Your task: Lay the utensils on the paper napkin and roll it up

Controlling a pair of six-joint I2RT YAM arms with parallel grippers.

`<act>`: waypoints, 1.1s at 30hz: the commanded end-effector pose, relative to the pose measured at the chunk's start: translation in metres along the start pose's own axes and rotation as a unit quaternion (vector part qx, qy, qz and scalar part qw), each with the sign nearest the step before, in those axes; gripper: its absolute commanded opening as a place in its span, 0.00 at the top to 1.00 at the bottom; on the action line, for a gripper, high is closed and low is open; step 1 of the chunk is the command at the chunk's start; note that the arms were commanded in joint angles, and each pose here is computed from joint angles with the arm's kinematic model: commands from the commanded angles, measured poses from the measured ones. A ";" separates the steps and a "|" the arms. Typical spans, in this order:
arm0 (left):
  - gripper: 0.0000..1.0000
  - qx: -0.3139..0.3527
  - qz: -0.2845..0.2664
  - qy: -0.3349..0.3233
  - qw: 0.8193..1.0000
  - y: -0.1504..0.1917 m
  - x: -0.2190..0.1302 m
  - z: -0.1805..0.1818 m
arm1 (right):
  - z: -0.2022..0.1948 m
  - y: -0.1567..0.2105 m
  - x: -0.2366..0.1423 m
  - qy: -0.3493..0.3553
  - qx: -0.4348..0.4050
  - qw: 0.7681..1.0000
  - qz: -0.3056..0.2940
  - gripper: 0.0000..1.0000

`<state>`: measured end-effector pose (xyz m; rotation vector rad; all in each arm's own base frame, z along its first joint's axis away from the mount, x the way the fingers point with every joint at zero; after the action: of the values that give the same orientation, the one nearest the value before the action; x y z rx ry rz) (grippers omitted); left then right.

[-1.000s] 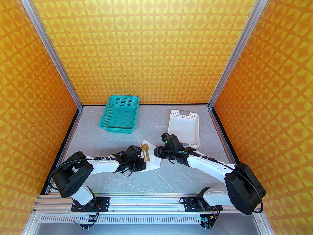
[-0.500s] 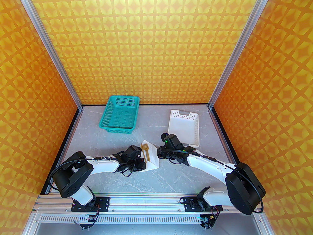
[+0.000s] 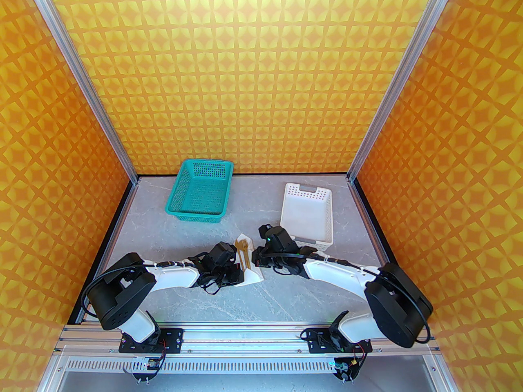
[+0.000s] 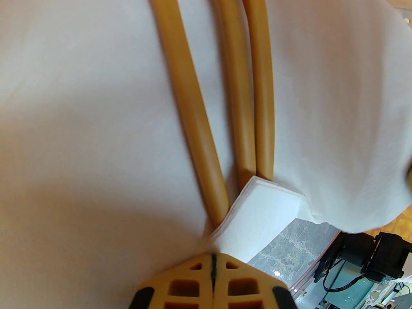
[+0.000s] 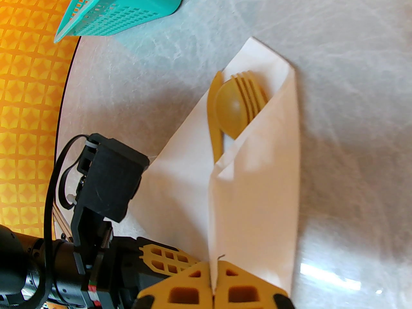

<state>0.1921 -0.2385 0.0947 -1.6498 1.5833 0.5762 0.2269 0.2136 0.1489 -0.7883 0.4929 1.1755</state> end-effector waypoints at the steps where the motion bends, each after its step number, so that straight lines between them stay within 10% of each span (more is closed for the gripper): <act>1: 1.00 -0.005 0.005 -0.029 1.000 0.003 0.000 0.006 | 0.006 0.000 0.008 -0.025 0.013 1.000 0.000 0.95; 33: 0.94 -0.008 -0.010 -0.019 1.000 0.006 -0.006 0.006 | -0.003 0.025 0.061 -0.043 0.054 0.997 0.037 0.95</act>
<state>0.1907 -0.2362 0.0952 -1.6581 1.5734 0.5826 0.2262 0.2508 0.1035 -0.6520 0.5129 1.2235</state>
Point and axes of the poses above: each hand's point on the last joint's axis, 136 mm out from that joint toward the fingers, its own x axis out along the fingers, its own z axis along the line the jaws close on, y = z × x, the point moved 10 cm from there along -x, back along the fingers, and after that the axes turned 8 degrees about x, right-handed, at the moved point
